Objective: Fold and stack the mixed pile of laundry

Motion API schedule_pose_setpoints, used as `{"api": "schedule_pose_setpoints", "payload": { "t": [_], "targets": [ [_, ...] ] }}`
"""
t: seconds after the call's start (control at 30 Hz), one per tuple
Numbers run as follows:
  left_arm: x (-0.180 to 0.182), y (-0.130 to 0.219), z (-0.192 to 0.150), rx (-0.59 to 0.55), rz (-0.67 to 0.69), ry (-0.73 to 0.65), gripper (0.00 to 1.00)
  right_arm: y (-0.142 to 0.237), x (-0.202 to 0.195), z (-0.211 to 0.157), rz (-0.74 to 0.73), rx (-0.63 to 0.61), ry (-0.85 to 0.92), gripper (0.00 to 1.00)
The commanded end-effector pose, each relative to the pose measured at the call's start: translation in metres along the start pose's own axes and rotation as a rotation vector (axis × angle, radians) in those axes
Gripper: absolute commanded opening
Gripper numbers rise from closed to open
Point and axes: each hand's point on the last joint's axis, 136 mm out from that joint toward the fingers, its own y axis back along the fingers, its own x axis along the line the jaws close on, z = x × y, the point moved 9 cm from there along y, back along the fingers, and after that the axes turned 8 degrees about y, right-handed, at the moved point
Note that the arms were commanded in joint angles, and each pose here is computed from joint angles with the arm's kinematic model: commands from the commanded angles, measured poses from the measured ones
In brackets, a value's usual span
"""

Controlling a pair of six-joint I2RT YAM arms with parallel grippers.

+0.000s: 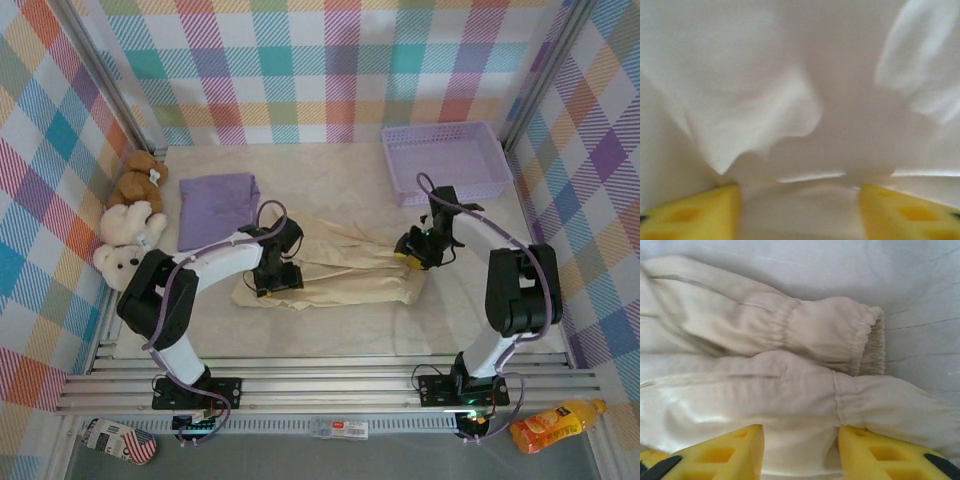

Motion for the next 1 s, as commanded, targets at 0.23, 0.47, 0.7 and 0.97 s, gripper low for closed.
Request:
{"api": "schedule_pose_setpoints", "payload": {
  "t": [0.23, 0.47, 0.7, 0.97],
  "targets": [
    [-0.052, 0.043, 0.108, -0.202, -0.117, 0.096, 0.85, 0.042, 0.04, 0.019, 0.098, -0.088, 0.105, 0.5],
    [-0.059, 0.001, 0.124, -0.158, -0.017, 0.134, 0.78, 0.041, 0.042, 0.023, 0.098, -0.1, 0.093, 0.51],
    [-0.057, -0.014, 0.127, -0.171, 0.025, 0.135, 0.57, 0.033, 0.041, 0.028, 0.084, -0.078, 0.079, 0.51],
    [-0.072, 0.023, 0.14, -0.221, -0.019, 0.1, 0.04, 0.033, 0.042, 0.035, 0.057, -0.083, 0.079, 0.51]
  ]
}}
